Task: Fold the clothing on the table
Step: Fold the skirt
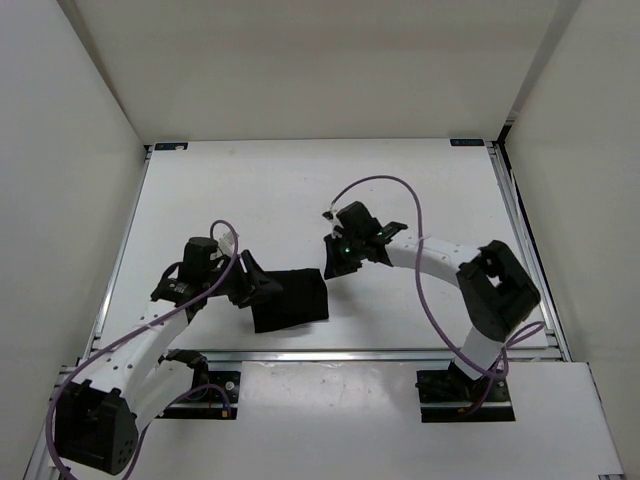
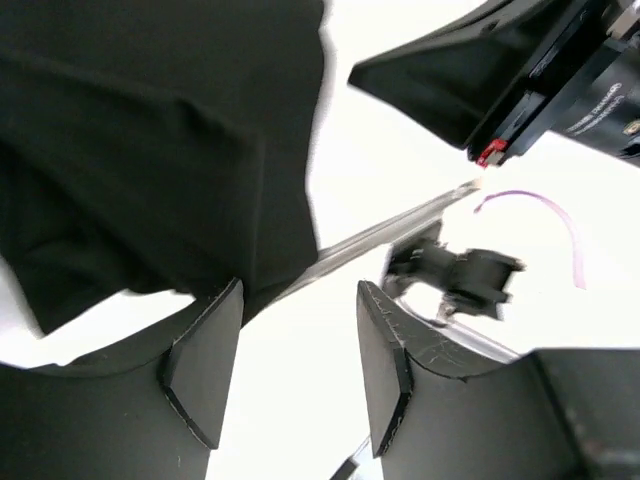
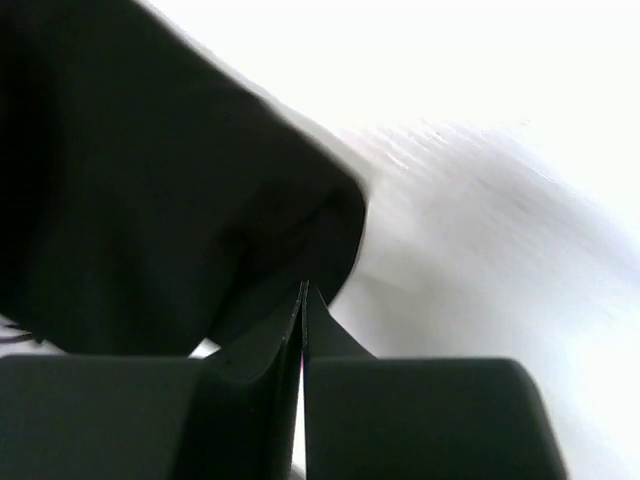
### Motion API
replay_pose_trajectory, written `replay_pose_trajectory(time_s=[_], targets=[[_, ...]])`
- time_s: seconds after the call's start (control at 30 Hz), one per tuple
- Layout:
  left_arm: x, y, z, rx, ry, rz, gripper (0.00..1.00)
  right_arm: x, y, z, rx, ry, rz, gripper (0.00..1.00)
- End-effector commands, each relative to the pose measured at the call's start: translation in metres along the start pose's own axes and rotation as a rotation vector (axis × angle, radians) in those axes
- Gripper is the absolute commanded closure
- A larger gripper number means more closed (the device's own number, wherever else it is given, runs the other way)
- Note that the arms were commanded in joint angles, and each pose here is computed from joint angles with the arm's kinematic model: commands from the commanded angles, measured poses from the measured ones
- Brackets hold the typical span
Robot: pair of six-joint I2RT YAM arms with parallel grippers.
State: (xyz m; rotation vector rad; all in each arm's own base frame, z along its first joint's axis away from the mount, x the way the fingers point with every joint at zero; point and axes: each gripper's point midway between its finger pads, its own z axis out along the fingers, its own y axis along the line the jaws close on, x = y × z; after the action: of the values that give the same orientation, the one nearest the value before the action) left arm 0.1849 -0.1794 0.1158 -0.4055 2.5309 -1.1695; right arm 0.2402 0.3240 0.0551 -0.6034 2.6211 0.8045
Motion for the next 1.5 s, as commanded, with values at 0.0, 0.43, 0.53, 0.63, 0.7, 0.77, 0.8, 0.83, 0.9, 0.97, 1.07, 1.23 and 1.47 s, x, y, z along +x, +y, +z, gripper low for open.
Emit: replay_pose_trajectory(time_s=[0.0, 0.43, 0.53, 0.63, 0.7, 0.77, 0.8, 0.83, 0.9, 0.97, 1.07, 1.23, 1.47], targets=[[-0.021, -0.036, -0.011, 0.118, -0.062, 0.033, 0.41, -0.026, 0.025, -0.047, -0.081, -0.061, -0.025, 0.96], [-0.056, -0.019, -0.003, -0.019, -0.131, 0.035, 0.46, -0.015, 0.039, -0.050, -0.323, 0.111, 0.134, 0.47], [-0.065, -0.023, -0.004, -0.016, -0.140, 0.033, 0.46, -0.014, 0.047, -0.050, -0.378, 0.141, 0.148, 0.46], [-0.070, -0.023, -0.002, -0.021, -0.137, 0.028, 0.47, -0.010, 0.056, -0.046, -0.422, 0.190, 0.155, 0.46], [-0.073, -0.022, -0.001, -0.029, -0.140, 0.024, 0.47, -0.003, 0.062, -0.042, -0.443, 0.224, 0.161, 0.42], [-0.074, -0.018, -0.001, -0.038, -0.140, 0.014, 0.47, 0.004, 0.068, -0.037, -0.461, 0.252, 0.152, 0.42], [-0.075, -0.019, -0.001, -0.037, -0.141, 0.017, 0.47, 0.005, 0.070, -0.035, -0.474, 0.269, 0.153, 0.42], [-0.074, -0.017, -0.001, -0.041, -0.136, 0.007, 0.47, 0.007, 0.073, -0.033, -0.474, 0.284, 0.147, 0.42], [-0.078, -0.016, -0.002, -0.041, -0.150, 0.002, 0.47, 0.015, 0.074, -0.025, -0.470, 0.330, 0.154, 0.41], [-0.077, -0.014, 0.000, -0.046, -0.142, 0.007, 0.48, 0.021, 0.080, -0.020, -0.497, 0.366, 0.146, 0.43], [-0.079, -0.010, -0.001, -0.056, -0.147, -0.008, 0.48, 0.030, 0.082, -0.010, -0.493, 0.407, 0.132, 0.51], [-0.079, -0.007, -0.002, -0.067, -0.147, -0.012, 0.48, 0.037, 0.085, -0.005, -0.481, 0.428, 0.117, 0.74], [-0.078, -0.004, -0.002, -0.061, -0.148, -0.023, 0.49, 0.031, 0.079, -0.013, -0.418, 0.379, 0.089, 1.00]])
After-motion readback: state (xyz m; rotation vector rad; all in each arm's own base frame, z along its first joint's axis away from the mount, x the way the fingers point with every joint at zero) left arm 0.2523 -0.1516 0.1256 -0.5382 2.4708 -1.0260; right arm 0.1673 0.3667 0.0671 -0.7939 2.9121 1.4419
